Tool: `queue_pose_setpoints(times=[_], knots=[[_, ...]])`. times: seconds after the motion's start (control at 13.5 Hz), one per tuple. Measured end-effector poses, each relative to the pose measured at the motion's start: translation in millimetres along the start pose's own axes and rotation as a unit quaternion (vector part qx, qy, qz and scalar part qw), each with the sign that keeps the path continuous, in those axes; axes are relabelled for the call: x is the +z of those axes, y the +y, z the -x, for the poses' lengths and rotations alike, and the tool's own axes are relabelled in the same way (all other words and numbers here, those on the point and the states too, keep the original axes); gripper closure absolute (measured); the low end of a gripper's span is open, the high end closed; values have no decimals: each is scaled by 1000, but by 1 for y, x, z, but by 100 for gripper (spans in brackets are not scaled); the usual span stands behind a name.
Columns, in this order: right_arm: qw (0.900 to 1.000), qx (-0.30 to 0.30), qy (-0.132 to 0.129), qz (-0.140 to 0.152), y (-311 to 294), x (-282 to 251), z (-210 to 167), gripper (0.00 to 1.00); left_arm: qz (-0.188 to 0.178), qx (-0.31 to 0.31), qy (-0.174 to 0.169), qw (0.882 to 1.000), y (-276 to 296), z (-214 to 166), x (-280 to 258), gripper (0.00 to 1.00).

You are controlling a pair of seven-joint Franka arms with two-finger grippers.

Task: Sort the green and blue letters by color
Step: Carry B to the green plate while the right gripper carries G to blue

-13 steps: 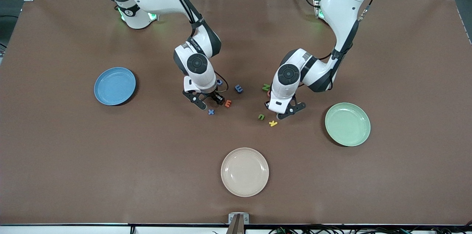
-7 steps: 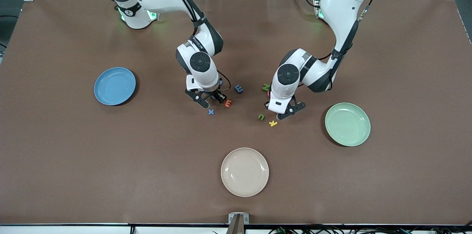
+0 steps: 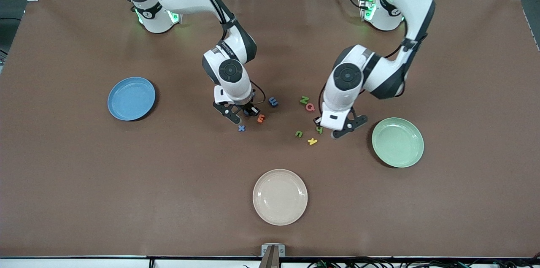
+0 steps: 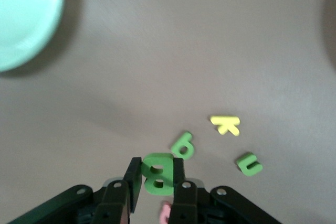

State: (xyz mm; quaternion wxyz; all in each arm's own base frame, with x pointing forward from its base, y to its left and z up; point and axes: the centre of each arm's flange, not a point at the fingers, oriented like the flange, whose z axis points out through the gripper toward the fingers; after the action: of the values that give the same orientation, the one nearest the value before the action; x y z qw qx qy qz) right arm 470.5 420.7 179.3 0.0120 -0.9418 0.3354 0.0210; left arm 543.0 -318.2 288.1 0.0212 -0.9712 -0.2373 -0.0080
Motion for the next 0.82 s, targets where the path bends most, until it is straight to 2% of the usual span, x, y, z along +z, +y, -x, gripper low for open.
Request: queue_pose_setpoints(times=[0.22,0.45,0.67,0.82], knots=[[1000,1,-2,8,1,0,-1,66,-6,15,1,1000,-38,-44,-24,72],[999,3,-7,40,1,-5,-7,66,-14,48,-4,999,-80,-89,-30,72],[998,-7,-6,66,-4,-25,-27,66,-20,68,-13,997,-119,-124,-29,72],[997,-22,-10,79,1,-47,-48,66,-22,70,-15,997,-129,-132,-28,72]])
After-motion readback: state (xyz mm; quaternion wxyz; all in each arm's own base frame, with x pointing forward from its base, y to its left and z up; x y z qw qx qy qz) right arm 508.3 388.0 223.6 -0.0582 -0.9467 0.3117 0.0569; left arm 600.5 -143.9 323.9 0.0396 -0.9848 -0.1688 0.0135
